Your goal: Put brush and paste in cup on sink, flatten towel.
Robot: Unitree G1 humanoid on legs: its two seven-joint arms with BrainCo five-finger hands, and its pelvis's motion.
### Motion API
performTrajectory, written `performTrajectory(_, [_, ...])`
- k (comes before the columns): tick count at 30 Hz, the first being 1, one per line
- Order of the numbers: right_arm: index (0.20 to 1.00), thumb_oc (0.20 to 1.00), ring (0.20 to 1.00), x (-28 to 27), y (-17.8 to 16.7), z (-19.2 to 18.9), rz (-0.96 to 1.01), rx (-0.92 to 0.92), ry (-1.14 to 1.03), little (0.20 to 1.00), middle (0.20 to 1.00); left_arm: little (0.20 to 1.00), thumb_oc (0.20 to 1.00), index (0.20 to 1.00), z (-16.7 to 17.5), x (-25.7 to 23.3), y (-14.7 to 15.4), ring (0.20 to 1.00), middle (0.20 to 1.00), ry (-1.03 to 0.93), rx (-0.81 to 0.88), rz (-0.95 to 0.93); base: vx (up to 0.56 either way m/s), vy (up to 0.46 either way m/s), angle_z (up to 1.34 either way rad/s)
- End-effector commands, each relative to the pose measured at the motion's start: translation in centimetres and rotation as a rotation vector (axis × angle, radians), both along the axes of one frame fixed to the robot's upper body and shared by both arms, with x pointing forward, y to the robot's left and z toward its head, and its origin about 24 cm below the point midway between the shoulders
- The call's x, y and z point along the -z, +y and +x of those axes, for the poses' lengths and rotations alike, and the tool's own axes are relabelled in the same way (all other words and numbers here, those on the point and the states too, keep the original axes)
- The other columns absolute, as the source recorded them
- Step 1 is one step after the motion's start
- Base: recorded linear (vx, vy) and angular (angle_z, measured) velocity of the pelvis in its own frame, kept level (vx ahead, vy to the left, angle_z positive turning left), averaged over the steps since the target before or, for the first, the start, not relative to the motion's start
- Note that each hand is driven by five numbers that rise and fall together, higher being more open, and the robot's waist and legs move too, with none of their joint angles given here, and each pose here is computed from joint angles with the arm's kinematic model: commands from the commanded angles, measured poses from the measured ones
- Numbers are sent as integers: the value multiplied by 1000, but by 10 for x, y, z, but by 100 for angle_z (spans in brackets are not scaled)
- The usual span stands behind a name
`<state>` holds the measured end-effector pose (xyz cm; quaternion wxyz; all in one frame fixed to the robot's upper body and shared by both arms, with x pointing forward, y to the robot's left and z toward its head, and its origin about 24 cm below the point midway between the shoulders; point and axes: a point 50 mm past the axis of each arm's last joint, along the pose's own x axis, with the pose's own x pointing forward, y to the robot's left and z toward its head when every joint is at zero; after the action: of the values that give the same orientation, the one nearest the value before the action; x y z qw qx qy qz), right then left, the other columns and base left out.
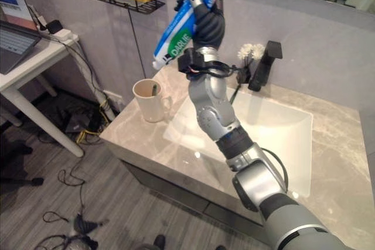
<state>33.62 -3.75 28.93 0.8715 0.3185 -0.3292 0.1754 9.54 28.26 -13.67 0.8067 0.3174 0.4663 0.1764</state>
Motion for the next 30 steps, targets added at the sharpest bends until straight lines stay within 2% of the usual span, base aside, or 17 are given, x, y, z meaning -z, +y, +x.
performTrajectory(1, [200,200,200,-43,12,-9,-40,-8,-171,200,200,1000,1000,1000,-15,3,15,1000,1000,87,-99,-36,0,0,0])
performTrajectory(6, [200,200,200,-46,15,-11,-84,-1,-195,200,200,1000,1000,1000,-25,8,8,1000,1000,135,-104,-78,3,6,0])
performTrajectory(20, [200,200,200,-40,12,1,-156,85,-146,200,200,1000,1000,1000,15,1,-1,1000,1000,19,2,-91,1,2,1])
performTrajectory(30, [200,200,200,-40,7,8,-175,122,-124,200,200,1000,1000,1000,12,3,-4,1000,1000,64,61,-82,11,-1,6])
